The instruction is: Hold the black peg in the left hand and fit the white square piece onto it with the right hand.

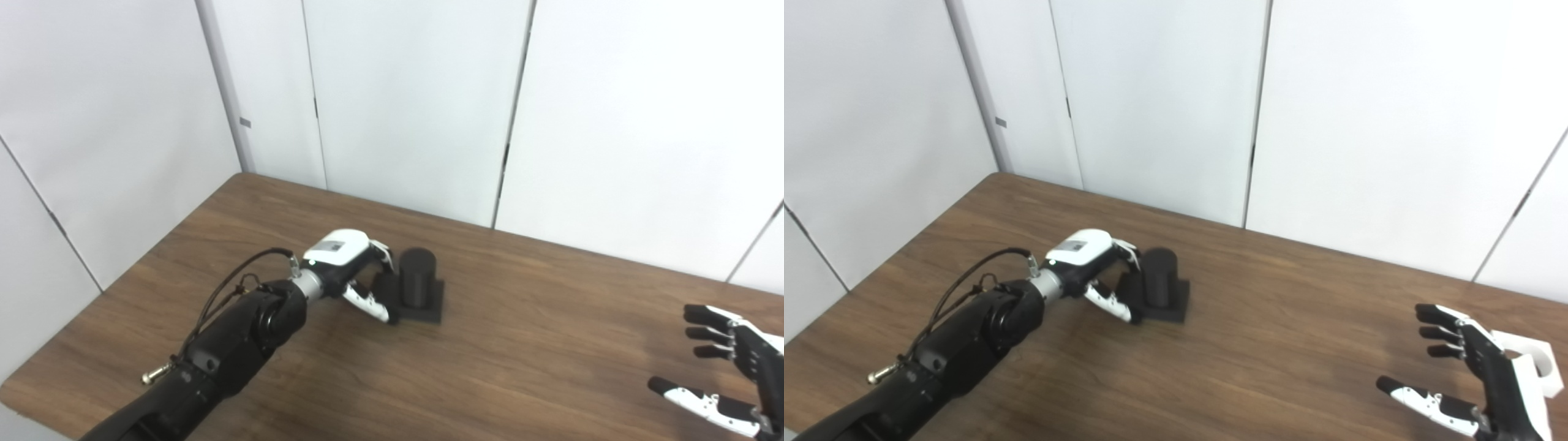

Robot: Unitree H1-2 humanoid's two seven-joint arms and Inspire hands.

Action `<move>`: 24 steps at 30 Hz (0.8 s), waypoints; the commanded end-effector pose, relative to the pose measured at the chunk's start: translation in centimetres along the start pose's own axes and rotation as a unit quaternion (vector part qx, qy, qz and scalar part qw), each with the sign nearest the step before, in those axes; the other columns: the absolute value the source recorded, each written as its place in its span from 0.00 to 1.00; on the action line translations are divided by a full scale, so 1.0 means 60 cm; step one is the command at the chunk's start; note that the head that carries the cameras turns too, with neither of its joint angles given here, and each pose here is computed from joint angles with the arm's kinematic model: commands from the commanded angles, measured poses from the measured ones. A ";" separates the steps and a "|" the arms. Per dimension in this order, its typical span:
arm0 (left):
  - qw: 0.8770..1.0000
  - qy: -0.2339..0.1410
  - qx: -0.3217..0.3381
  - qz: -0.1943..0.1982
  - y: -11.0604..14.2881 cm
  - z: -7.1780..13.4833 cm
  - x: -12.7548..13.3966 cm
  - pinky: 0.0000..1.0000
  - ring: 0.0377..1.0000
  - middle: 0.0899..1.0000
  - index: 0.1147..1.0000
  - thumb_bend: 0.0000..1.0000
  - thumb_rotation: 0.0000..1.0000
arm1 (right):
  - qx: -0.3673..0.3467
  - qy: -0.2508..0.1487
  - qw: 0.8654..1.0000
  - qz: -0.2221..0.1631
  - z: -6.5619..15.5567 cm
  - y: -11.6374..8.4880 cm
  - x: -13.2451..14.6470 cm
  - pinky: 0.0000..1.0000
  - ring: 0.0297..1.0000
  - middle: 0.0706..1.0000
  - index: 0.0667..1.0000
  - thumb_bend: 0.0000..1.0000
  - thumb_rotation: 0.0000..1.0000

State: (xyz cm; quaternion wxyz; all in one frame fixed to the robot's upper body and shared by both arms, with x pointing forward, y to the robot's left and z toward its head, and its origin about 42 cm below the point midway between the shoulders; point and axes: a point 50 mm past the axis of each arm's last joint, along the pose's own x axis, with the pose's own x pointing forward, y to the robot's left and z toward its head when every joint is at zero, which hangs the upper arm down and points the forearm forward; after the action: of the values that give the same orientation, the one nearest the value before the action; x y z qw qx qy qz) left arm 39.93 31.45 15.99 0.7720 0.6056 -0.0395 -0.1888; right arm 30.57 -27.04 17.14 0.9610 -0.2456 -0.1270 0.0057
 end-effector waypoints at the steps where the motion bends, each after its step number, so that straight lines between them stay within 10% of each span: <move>1: 0.998 -0.026 0.016 -0.060 -0.035 0.015 -0.004 0.87 0.89 0.85 0.43 0.52 0.06 | 0.000 -0.047 0.999 -0.016 0.017 -0.015 0.017 0.61 0.69 0.72 0.70 0.63 0.00; 13: 0.976 -0.149 0.102 -0.123 -0.074 0.126 0.019 0.90 0.91 0.86 0.43 0.52 0.07 | 0.004 -0.063 0.998 -0.024 -0.007 -0.006 0.021 0.59 0.69 0.71 0.69 0.65 0.00; 24: 0.953 -0.187 0.191 -0.144 -0.102 0.164 0.021 0.85 0.89 0.86 0.43 0.52 0.07 | -0.005 -0.071 0.997 -0.028 -0.004 0.002 0.024 0.59 0.68 0.71 0.69 0.65 0.00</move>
State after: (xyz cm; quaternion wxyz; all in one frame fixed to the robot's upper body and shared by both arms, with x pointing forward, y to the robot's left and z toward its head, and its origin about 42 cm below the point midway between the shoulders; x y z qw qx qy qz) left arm 39.57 21.90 17.36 0.6347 0.6815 -0.1644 -0.3251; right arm 31.12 -27.25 15.00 0.9586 -0.2457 -0.1440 -0.0018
